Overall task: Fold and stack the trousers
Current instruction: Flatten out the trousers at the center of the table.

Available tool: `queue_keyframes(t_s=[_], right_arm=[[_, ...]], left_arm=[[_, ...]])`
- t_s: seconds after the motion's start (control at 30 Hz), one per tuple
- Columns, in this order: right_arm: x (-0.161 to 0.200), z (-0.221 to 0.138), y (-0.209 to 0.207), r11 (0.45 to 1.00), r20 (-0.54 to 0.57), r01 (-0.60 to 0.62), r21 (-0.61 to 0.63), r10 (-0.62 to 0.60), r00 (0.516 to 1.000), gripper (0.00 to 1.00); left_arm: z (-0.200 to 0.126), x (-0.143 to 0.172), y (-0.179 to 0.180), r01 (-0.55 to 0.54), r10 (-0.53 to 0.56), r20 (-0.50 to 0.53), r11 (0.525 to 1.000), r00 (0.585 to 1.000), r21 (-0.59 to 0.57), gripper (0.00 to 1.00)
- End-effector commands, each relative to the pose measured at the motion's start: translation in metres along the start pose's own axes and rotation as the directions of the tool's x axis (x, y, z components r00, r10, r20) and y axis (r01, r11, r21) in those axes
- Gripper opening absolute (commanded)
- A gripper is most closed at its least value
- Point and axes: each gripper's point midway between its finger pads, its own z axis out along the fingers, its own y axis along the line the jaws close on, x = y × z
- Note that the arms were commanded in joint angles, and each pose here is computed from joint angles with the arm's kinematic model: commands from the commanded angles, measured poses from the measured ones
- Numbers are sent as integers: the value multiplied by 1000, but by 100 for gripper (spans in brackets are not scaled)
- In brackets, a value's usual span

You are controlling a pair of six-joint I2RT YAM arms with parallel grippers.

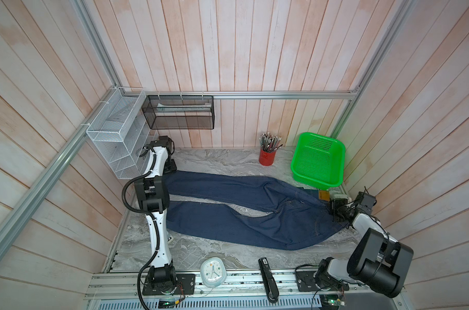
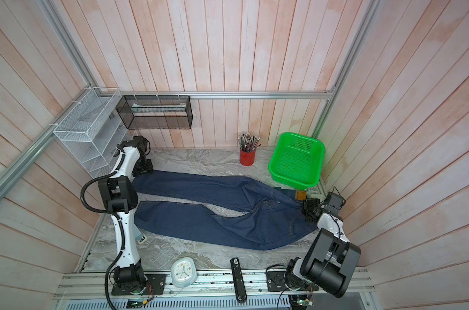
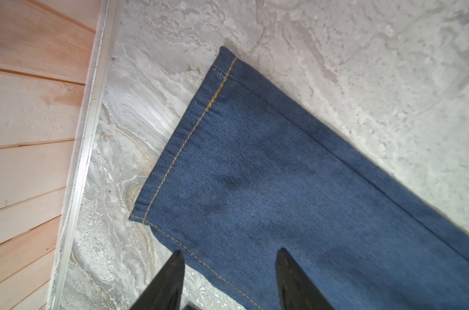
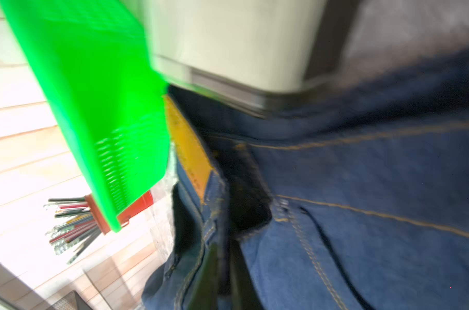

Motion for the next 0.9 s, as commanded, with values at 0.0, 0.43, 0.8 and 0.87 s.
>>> queue_keyframes(t_s=[0.0,0.43,0.8,0.87], right_arm=[[-9,-26,69,985,59,76,-152,-68,996,0],[-43,-6,160,960,119,134,-245,-108,987,0],[-60,20,159,965,132,99,-243,-69,989,0],[-63,18,161,963,146,95,-253,-59,987,0]], left_arm=[[-27,-9,14,39,-37,61,999,997,-19,57],[-21,-8,10,38,-37,53,999,998,-7,57],[-38,-18,14,109,-115,95,992,989,68,58],[-52,-24,16,145,-160,120,981,980,126,59]])
